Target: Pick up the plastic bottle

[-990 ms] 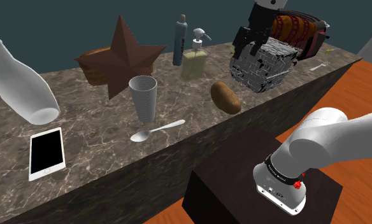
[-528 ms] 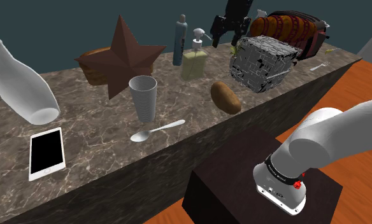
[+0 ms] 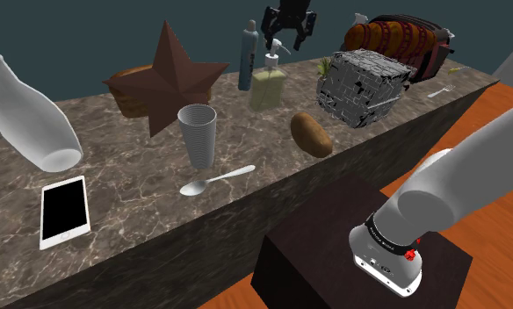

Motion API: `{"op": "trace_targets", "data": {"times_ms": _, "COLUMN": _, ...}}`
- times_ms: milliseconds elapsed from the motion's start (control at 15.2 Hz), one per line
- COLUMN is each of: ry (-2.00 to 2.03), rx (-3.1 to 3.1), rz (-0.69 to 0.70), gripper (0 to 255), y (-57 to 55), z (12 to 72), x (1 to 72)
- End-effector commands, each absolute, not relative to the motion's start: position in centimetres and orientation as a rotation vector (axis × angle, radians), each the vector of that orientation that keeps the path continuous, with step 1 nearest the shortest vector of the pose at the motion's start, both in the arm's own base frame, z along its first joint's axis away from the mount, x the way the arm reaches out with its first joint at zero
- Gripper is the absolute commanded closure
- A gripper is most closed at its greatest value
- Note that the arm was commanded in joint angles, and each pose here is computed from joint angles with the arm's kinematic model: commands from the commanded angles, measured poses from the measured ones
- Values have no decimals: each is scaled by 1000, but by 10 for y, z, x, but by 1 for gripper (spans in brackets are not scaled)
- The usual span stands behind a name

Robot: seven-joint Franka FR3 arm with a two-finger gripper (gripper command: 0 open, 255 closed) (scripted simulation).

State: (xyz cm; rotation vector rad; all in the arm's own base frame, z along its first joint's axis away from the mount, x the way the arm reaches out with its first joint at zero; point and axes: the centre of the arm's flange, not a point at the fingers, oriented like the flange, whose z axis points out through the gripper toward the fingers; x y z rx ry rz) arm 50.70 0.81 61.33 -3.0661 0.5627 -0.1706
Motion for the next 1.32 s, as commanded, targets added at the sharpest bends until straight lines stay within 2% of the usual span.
{"op": "trace_targets", "data": {"times_ms": 0, "ry": 610, "rx": -3058, "rz": -182, "gripper": 0, "y": 8, "z": 619, "x": 534}}
{"op": "trace_targets", "data": {"times_ms": 660, "ry": 830, "rx": -3008, "rz": -235, "gripper": 0, "y": 1, "z": 638, "x": 658}}
{"op": "trace_targets", "data": {"times_ms": 1254, "ry": 830, "rx": -3008, "rz": -235, "gripper": 0, "y": 1, "z": 598, "x": 658}}
